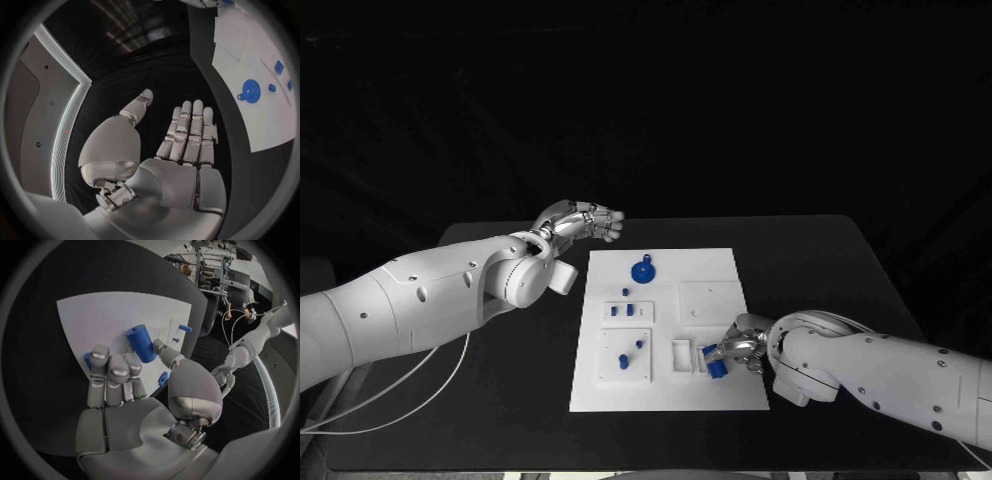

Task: Assemble the parts on the task board

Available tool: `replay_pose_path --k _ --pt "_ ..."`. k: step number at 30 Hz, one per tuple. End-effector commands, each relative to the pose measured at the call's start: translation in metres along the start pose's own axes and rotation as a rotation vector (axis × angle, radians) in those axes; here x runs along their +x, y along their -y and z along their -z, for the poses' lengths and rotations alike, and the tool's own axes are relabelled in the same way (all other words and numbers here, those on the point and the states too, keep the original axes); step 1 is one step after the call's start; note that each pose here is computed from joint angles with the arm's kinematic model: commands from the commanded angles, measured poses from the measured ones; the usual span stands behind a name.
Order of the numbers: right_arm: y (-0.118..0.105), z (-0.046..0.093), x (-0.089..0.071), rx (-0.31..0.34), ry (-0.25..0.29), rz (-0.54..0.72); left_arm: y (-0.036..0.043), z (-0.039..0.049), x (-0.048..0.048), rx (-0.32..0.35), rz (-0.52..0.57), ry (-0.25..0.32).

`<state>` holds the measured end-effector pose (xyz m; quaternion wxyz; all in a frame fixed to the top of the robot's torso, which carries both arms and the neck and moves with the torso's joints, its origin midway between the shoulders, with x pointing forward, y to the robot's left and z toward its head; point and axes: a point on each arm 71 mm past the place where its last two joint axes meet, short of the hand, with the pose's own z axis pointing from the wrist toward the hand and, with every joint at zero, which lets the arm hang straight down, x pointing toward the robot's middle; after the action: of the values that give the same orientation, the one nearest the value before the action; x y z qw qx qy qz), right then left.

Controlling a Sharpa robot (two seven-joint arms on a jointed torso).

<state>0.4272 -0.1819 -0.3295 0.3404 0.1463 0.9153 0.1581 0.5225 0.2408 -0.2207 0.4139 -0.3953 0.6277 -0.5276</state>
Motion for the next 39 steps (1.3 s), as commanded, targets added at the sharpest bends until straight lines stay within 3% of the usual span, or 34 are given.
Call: replay_pose_path --k 1,8,18,21,39 --pt "-0.007 0.006 -0.007 -0.023 0.025 -0.036 0.0009 -0.0002 0.0007 0.005 0.007 -0.011" --pt "-0.019 0.011 -0.013 -0.041 0.017 -0.069 0.0007 -0.0003 0.0002 0.004 0.006 -0.009" --pt "-0.033 0.002 -0.005 -0.033 -0.043 -0.07 0.0011 -0.0017 0.003 0.004 0.008 -0.015" --pt "-0.032 -0.002 0.0 -0.005 -0.087 -0.107 0.001 -0.0033 0.0046 0.003 0.007 -0.016" --pt "-0.038 -0.012 0.013 -0.009 -0.109 -0.032 0.0026 -0.0075 0.0143 0.008 0.012 -0.034"
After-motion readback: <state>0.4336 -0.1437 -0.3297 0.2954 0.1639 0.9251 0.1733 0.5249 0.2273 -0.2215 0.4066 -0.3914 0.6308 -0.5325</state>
